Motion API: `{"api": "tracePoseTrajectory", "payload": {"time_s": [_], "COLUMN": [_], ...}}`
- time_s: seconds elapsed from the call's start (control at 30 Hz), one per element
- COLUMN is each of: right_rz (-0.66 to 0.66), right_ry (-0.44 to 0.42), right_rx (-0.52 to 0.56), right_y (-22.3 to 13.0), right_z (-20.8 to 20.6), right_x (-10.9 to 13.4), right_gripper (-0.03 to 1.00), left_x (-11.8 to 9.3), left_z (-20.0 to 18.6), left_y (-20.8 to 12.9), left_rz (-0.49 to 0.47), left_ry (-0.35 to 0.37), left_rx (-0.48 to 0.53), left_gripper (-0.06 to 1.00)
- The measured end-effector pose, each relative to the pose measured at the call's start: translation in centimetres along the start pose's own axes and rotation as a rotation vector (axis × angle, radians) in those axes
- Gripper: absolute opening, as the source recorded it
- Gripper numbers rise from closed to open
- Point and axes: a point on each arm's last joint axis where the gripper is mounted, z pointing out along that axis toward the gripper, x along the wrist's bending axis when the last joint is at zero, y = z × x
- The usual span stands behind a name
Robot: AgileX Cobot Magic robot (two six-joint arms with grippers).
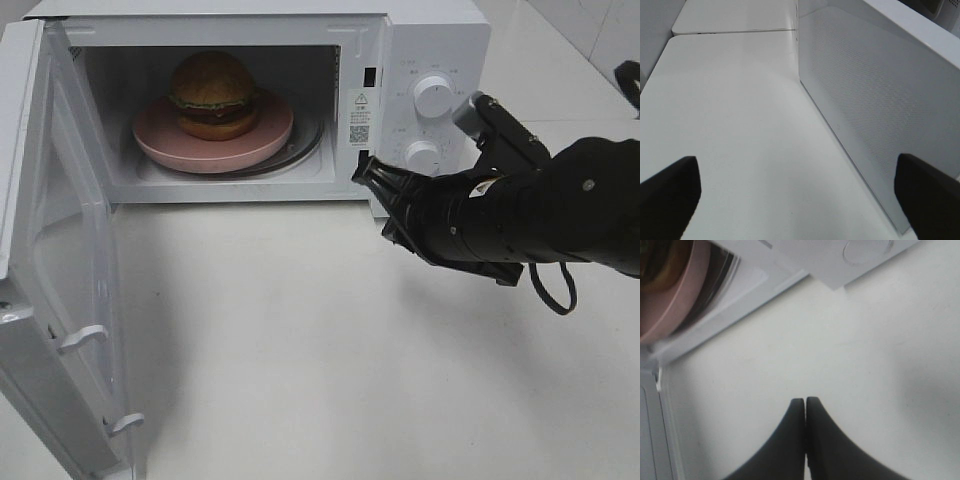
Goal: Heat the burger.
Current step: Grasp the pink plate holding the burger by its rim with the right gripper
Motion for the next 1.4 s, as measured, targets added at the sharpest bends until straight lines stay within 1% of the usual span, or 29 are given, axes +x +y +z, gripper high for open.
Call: {"api": "tracePoseTrajectory", "payload": {"time_s": [0.03,0.1,0.13,0.17,0.2,0.23,0.27,0.3,0.37,0.4,0.43,0.47,0.53,0.67,0.73,0.77,0.8,0.83,0.93,0.97,1.0,1.03,1.1,1.13,1.2,1.23,1.3,1.33,1.4], "right_rz": [0.000,-0.097,-0.097,-0.158,-0.158,-0.237,-0.279,-0.279,-0.399,-0.399,-0.474,-0.474,-0.587,-0.671,-0.757,-0.757,-0.819,-0.891,-0.928,-1.028,-1.083,-1.083,-1.246,-1.246,-1.416,-1.416,-1.604,-1.604,-1.858], "right_ry": [0.000,0.000,0.000,0.000,0.000,0.002,0.003,0.003,-0.002,-0.002,-0.013,-0.013,-0.043,-0.079,-0.111,-0.111,-0.117,-0.107,-0.100,-0.076,-0.064,-0.064,-0.028,-0.028,0.019,0.019,0.078,0.078,0.172], "right_rx": [0.000,0.089,0.089,0.150,0.150,0.226,0.262,0.262,0.363,0.363,0.419,0.419,0.498,0.564,0.635,0.635,0.682,0.720,0.736,0.766,0.777,0.777,0.797,0.797,0.804,0.804,0.805,0.805,0.798], "right_y": [0.0,-0.6,-0.6,-1.0,-1.0,-1.4,-1.5,-1.5,-1.7,-1.7,-1.6,-1.6,-1.2,-0.8,-0.3,-0.3,0.0,0.3,0.4,0.7,0.9,0.9,1.4,1.4,1.9,1.9,2.2,2.2,2.5], "right_z": [0.0,-0.7,-0.7,-1.0,-1.0,-1.3,-1.4,-1.4,-1.7,-1.7,-2.0,-2.0,-2.5,-3.1,-3.7,-3.7,-4.2,-4.6,-4.8,-5.2,-5.3,-5.3,-5.6,-5.6,-5.7,-5.7,-5.8,-5.8,-5.8], "right_x": [0.0,0.1,0.1,0.2,0.2,0.5,0.6,0.6,1.1,1.1,1.5,1.5,1.9,2.3,2.6,2.6,2.9,3.2,3.3,3.6,3.7,3.7,4.0,4.0,4.2,4.2,4.4,4.4,4.7], "right_gripper": [0.02,0.03,0.03,0.03,0.03,0.04,0.04,0.04,0.04,0.04,0.04,0.04,0.05,0.06,0.07,0.07,0.08,0.09,0.09,0.10,0.10,0.10,0.10,0.10,0.11,0.11,0.12,0.12,0.14], "left_x": [0.0,0.0,0.0,0.0,0.0,0.0,0.0,0.0,0.0,0.0,0.0,0.0,0.0,0.0,0.0,0.0,0.0,0.0,0.0,0.0,0.0,0.0,0.0,0.0,0.0,0.0,0.0,0.0,0.0], "left_z": [0.0,0.0,0.0,0.0,0.0,0.0,0.0,0.0,0.0,0.0,0.0,0.0,0.0,0.0,0.0,0.0,0.0,0.0,0.0,0.0,0.0,0.0,0.0,0.0,0.0,0.0,0.0,0.0,0.0], "left_y": [0.0,0.0,0.0,0.0,0.0,0.0,0.0,0.0,0.0,0.0,0.0,0.0,0.0,0.0,0.0,0.0,0.0,0.0,0.0,0.0,0.0,0.0,0.0,0.0,0.0,0.0,0.0,0.0,0.0], "left_rz": [0.000,0.000,0.000,0.000,0.000,0.000,0.000,0.000,0.000,0.000,0.000,0.000,0.000,0.000,0.000,0.000,0.000,0.000,0.000,0.000,0.000,0.000,0.000,0.000,0.000,0.000,0.000,0.000,0.000], "left_ry": [0.000,0.000,0.000,0.000,0.000,0.000,0.000,0.000,0.000,0.000,0.000,0.000,0.000,0.000,0.000,0.000,0.000,0.000,0.000,0.000,0.000,0.000,0.000,0.000,0.000,0.000,0.000,0.000,0.000], "left_rx": [0.000,0.000,0.000,0.000,0.000,0.000,0.000,0.000,0.000,0.000,0.000,0.000,0.000,0.000,0.000,0.000,0.000,0.000,0.000,0.000,0.000,0.000,0.000,0.000,0.000,0.000,0.000,0.000,0.000], "left_gripper": [0.97,0.97,0.97,0.97,0.97,0.97,0.97,0.97,0.97,0.97,0.97,0.97,0.97,0.97,0.97,0.97,0.97,0.97,0.97,0.97,0.97,0.97,0.97,0.97,0.97,0.97,0.97,0.97,0.97]}}
